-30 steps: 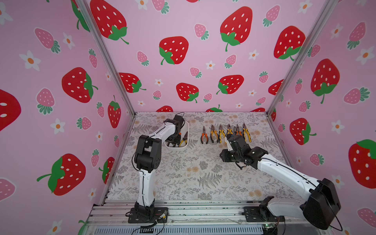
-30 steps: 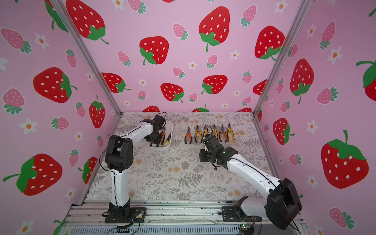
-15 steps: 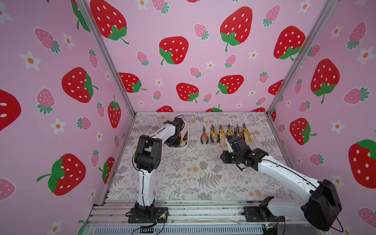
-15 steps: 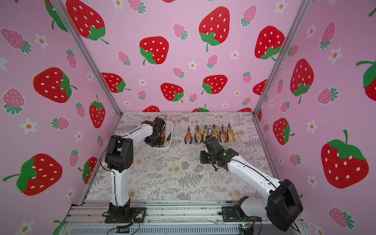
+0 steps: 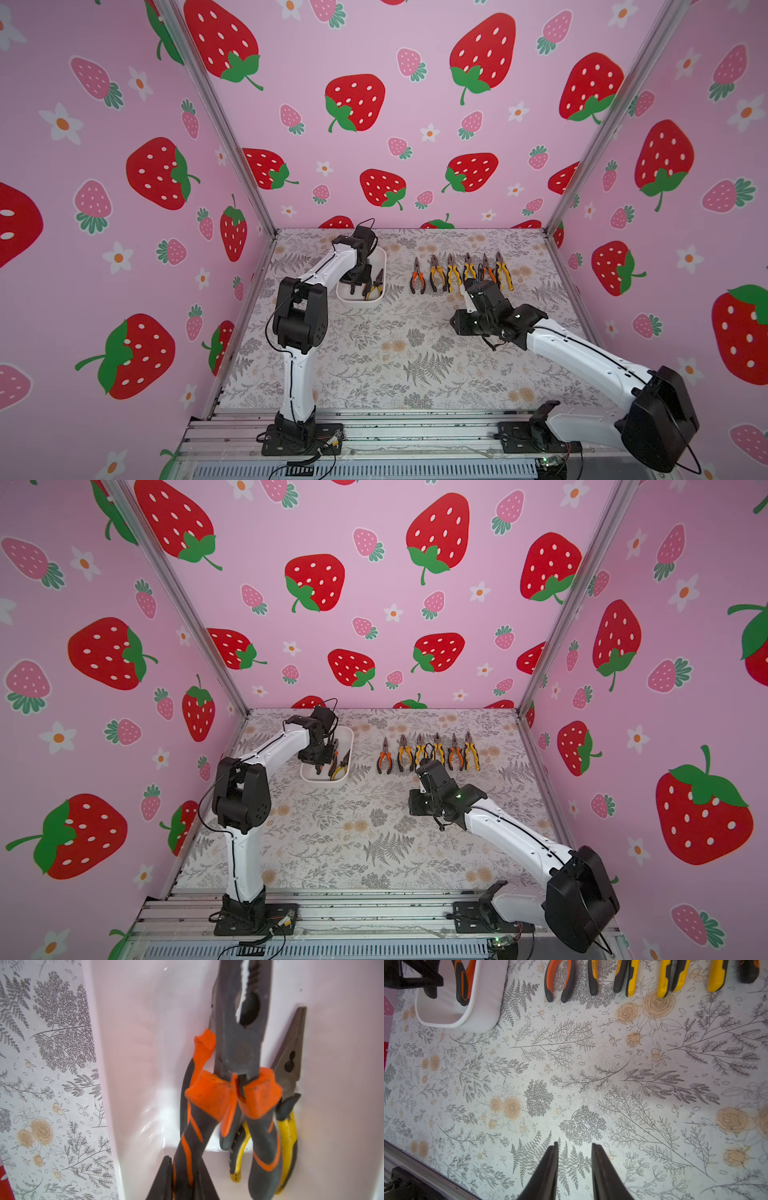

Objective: Take the pliers out of the storage box
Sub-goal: Pick up the pliers from the storage box, then place the pliers at the center of the board.

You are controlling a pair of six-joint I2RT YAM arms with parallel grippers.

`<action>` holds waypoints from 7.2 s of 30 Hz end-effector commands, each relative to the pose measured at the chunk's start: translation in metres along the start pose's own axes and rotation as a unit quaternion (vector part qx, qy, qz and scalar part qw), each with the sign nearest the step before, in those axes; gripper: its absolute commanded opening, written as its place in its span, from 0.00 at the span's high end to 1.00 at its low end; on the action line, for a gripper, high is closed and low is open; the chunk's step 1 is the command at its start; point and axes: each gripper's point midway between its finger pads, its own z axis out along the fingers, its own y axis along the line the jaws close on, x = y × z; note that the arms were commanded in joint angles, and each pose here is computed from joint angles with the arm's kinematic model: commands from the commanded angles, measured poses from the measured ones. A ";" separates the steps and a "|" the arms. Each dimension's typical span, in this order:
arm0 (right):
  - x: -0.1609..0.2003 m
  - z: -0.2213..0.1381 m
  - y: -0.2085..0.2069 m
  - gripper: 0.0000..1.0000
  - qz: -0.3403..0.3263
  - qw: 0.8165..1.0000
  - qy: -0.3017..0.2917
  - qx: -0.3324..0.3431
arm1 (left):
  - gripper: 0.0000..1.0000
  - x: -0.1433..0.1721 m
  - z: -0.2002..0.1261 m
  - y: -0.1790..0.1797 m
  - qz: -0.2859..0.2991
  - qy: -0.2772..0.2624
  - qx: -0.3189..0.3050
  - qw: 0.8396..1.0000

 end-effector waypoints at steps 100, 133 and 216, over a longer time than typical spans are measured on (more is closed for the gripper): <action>-0.027 0.006 0.070 0.72 -0.012 0.999 0.000 -0.037 | 1.00 0.047 -0.123 -0.055 -0.030 -0.119 0.120 0.985; -0.074 -0.018 0.102 0.67 0.056 0.993 -0.049 -0.096 | 1.00 0.119 -0.131 -0.115 0.022 -0.119 0.144 0.982; -0.074 0.028 0.086 0.82 0.265 0.963 0.054 -0.012 | 1.00 0.115 -0.174 -0.183 0.134 -0.247 0.012 0.960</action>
